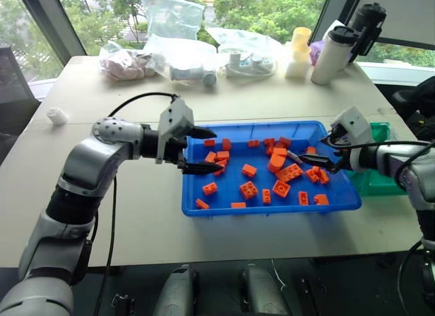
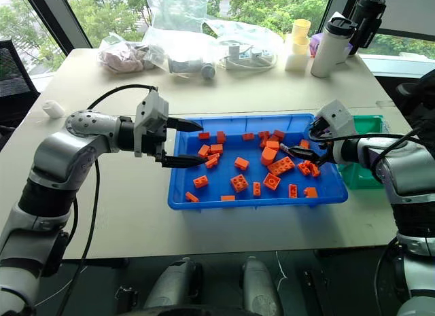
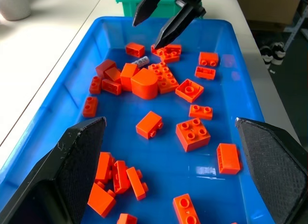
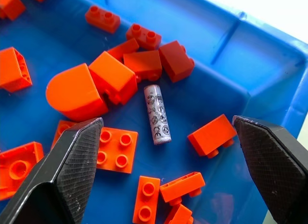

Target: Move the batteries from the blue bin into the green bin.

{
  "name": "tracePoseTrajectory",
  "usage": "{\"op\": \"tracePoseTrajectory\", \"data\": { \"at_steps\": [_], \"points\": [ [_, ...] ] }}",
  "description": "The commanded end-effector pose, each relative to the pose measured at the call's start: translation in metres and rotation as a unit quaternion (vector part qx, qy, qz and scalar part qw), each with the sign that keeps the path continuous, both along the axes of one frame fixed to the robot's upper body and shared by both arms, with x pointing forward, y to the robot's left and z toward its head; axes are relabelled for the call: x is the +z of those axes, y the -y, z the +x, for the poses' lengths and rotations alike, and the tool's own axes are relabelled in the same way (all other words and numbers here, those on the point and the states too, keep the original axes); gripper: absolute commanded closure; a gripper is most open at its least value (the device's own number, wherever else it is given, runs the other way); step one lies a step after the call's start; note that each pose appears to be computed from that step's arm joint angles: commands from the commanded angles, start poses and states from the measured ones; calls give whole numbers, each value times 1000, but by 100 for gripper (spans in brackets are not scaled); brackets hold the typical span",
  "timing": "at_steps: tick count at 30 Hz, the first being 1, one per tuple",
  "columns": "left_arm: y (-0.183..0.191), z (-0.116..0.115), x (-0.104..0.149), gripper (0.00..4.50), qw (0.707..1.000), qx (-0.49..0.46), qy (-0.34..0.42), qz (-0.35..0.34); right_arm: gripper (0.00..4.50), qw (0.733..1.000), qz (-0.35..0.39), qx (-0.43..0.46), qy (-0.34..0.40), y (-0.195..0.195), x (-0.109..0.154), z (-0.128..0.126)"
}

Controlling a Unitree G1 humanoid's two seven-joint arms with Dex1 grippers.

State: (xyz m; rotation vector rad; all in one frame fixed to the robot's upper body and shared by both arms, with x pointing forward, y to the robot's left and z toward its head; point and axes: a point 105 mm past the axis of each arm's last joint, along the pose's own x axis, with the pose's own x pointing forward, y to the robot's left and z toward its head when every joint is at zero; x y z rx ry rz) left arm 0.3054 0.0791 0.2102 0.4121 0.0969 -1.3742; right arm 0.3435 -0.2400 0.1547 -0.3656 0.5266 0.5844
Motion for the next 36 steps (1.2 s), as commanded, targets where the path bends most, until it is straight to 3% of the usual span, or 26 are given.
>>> {"op": "tracePoseTrajectory", "data": {
  "at_steps": [1, 11, 14, 19, 21, 26, 30, 33, 36],
  "points": [
    [-4, 1, 4, 0, 1000, 7, 24, 12, 5, 999, -37, 21, 19, 0, 0, 14],
    [-3, 0, 7, 0, 1000, 13, 28, 3, 5, 997, -48, 53, 12, -13, -15, 41],
    [-4, 0, 8, 0, 999, 18, 30, -1, 84, 996, -64, 55, -8, -8, -24, 42],
    [-5, 0, 9, 0, 999, 22, 31, -3, 346, 995, -72, 71, -14, -9, -24, 43],
    [-5, 0, 9, 0, 999, 23, 32, -3, 431, 996, -68, 64, 1, -8, -15, 45],
    [-5, 0, 10, 0, 999, 26, 33, -6, 431, 997, -31, 24, 61, 1, 27, 47],
    [5, 5, 27, 0, 996, 24, 35, -77, 431, 981, 83, -58, 165, 19, 100, 36],
    [13, 7, 33, 0, 994, 18, 37, -100, 431, 968, 107, -111, 196, 37, 117, 24],
    [25, 6, 37, 0, 993, -3, 35, -113, 431, 956, 95, -183, 207, 66, 118, 9]
  ]
}}
